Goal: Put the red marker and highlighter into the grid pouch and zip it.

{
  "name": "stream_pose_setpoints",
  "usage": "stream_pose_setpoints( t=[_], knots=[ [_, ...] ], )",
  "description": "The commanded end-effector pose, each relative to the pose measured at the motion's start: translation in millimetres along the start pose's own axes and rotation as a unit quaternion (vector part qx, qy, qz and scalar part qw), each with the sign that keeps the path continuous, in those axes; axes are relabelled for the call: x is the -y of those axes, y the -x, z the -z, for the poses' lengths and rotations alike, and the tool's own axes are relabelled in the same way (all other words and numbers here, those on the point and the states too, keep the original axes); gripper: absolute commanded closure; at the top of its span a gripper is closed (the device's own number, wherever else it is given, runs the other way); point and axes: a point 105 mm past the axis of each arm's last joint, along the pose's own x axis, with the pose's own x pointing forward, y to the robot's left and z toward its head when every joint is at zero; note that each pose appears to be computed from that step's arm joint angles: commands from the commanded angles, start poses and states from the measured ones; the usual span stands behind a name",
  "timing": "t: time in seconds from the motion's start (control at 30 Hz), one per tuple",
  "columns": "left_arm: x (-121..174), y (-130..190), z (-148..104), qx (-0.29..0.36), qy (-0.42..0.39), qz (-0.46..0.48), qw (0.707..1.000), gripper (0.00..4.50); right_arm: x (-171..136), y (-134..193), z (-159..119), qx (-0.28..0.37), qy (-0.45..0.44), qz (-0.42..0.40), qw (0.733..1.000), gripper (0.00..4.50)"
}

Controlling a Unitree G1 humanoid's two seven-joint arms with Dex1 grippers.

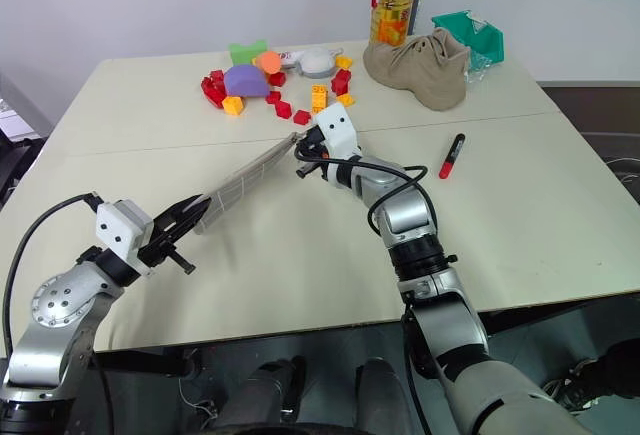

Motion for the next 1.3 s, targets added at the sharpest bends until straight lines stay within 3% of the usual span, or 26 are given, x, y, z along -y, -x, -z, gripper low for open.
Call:
stream_pose_setpoints(
  t=[0.03,0.23,0.47,0.6,0.9,1.0,1.17,1.2,1.3],
  knots=[
    [2,-2,-11,0.018,-0.013,0.0,1.0,4.5,-14,1,-25,0.03,0.071,-0.024,0.997,4.41],
    [7,-14,-7,0.014,0.001,-0.019,1.0,4.5,-59,6,-24,0.026,0.192,-0.111,0.975,4.41],
    [18,-29,-5,0.019,0.011,-0.032,0.999,4.5,-108,9,-28,0.042,0.235,-0.195,0.951,4.41],
    [26,-39,-6,0.024,0.018,-0.029,0.999,4.5,-145,16,-31,0.061,0.264,-0.268,0.925,4.41],
    [20,-51,-8,0.032,0.015,-0.074,0.997,4.5,-142,19,-30,0.058,0.271,-0.278,0.92,4.41],
    [14,-51,-8,0.033,0.011,-0.09,0.995,4.5,-128,24,-28,0.047,0.254,-0.271,0.927,3.14],
    [10,-42,-7,0.031,0.0,-0.085,0.996,4.5,-77,26,-23,0.016,0.238,-0.185,0.953,0.41],
    [6,-38,-6,0.028,-0.008,-0.082,0.996,4.5,-57,27,-18,-0.001,0.229,-0.153,0.961,0.05],
    [-4,-29,-3,0.02,-0.029,-0.078,0.996,4.5,-5,29,-2,-0.048,0.189,-0.057,0.979,0.05]
  ],
)
